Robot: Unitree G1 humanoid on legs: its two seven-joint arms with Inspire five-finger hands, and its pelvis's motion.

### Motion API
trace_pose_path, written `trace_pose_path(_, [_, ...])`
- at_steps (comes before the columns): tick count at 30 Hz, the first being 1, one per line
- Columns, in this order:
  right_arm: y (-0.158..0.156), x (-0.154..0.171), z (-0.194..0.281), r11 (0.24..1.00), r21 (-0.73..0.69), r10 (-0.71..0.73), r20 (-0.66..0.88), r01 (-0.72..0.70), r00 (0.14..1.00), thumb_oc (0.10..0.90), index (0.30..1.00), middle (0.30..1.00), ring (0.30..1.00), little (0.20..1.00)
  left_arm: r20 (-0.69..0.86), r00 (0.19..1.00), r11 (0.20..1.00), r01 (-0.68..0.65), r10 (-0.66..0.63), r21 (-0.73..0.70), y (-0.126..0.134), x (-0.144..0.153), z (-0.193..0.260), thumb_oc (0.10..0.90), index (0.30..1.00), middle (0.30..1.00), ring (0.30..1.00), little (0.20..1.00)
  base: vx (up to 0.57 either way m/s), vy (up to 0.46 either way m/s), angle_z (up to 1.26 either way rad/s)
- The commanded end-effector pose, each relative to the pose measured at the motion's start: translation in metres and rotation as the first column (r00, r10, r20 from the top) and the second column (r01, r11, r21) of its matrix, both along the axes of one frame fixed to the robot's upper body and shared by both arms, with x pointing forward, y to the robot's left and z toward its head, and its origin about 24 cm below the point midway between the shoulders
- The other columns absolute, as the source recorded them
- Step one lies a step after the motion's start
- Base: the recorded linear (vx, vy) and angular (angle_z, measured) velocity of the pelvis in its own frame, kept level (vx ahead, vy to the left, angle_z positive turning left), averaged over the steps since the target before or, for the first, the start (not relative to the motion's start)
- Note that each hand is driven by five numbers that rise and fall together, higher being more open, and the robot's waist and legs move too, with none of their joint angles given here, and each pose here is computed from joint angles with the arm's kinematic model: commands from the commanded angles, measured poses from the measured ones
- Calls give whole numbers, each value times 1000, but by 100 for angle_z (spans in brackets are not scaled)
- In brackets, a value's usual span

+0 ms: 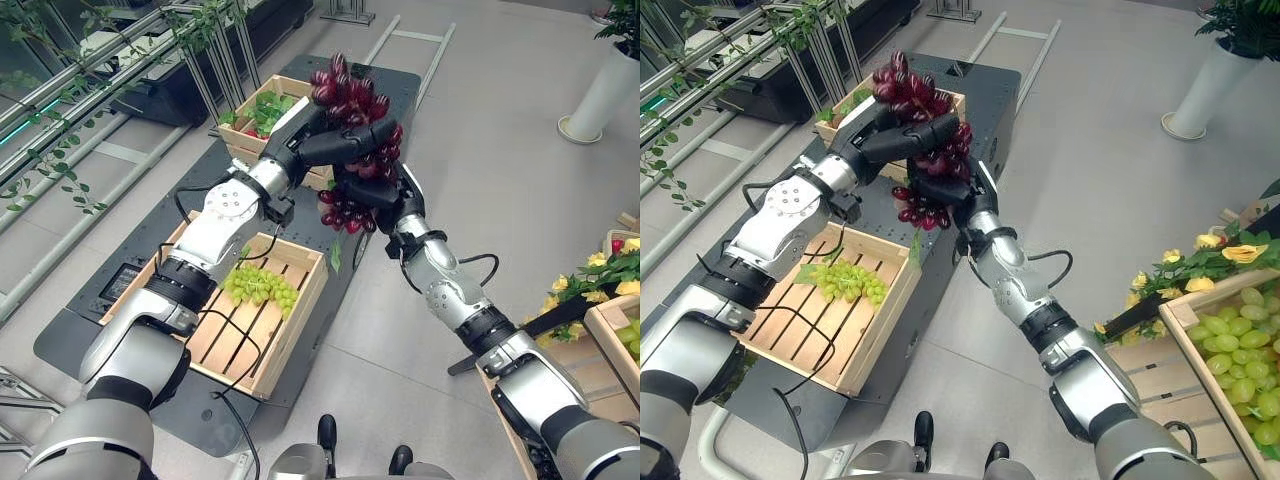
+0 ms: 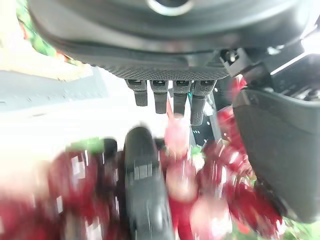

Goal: Pick up the fruits from the basket on one side to the basket on the other side

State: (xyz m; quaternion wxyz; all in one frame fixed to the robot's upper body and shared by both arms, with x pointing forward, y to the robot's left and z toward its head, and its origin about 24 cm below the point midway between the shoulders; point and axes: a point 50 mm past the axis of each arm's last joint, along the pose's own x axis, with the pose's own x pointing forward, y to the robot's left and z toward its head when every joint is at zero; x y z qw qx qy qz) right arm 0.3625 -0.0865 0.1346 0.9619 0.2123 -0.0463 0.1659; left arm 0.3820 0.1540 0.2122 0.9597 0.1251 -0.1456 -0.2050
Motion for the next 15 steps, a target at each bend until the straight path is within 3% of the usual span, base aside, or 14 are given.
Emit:
trace_pose_path(1, [-14, 1, 20, 978, 200, -94, 146, 64, 985, 400, 300, 300, 300, 300, 44, 976, 969, -206, 214, -137, 47, 4, -9, 800, 900, 900, 900, 900, 0, 0, 0])
trace_pose_path(11, [-51, -4, -24, 975, 132, -184, 33, 178, 982, 400, 300, 300, 300, 300, 97, 902, 865, -367, 421, -342, 88, -9, -9, 800, 900, 900, 900, 900, 0, 0, 0])
trace_pose_path(15, [-59, -5, -29, 974, 119, -198, 21, 195, 980, 400, 300, 300, 300, 300, 90, 892, 848, -383, 442, -366, 96, -11, -11, 800, 900, 900, 900, 900, 0, 0, 0])
